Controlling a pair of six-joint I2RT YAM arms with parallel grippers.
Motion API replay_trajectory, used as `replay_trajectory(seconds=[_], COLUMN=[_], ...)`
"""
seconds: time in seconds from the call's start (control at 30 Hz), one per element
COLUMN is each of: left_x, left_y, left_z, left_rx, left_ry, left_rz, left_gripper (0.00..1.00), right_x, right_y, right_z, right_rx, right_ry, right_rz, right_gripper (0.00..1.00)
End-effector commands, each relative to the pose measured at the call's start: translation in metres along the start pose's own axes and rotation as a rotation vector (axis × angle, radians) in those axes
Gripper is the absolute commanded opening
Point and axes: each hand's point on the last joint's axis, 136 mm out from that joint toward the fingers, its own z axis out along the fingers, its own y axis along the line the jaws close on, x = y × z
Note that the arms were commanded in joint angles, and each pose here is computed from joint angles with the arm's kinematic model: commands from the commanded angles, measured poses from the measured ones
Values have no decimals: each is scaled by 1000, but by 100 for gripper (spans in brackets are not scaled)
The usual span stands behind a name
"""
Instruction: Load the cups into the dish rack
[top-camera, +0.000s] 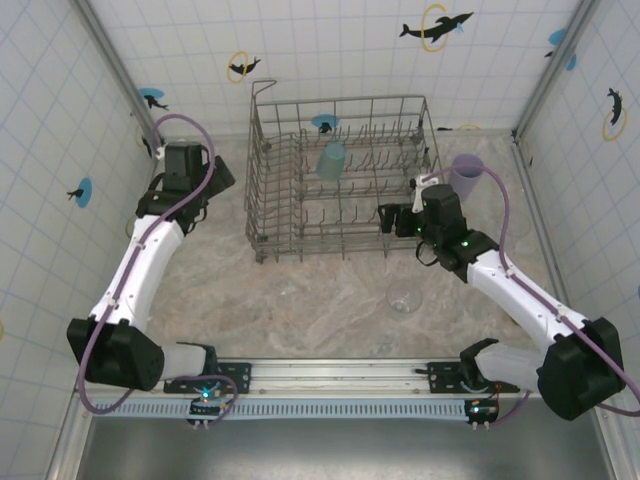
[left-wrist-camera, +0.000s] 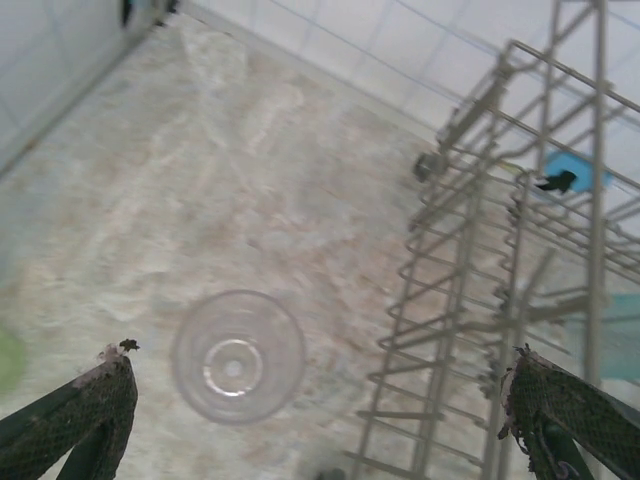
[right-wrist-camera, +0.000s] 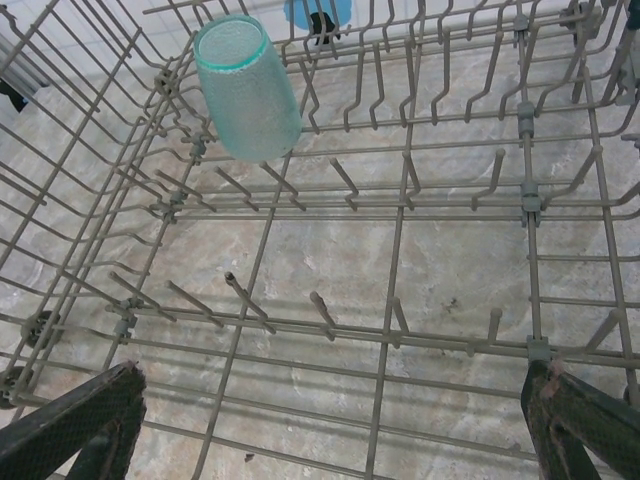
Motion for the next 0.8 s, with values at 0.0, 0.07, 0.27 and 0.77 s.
replay_trajectory(seconds=[0.0,0.07,0.27,0.77], left_x=[-14,-13,-2,15], left_y=[27,40,76,128], left_z=[-17,-15,2,44], left_rx=[-104,-145,-214,-332], left_ry=[-35,-21,33,138], left_rz=[30,33,12,-12], left_gripper=[98,98,97,97], right_x=[-1,-1,-1,2], right_y=[-1,-1,-1,-4], right_z=[-6,-6,-6,-13], right_rx=[-11,-13,-18,-9], right_ry=[-21,-23,-14,-7], right_rz=[1,4,9,11], right_gripper=[100,100,100,100])
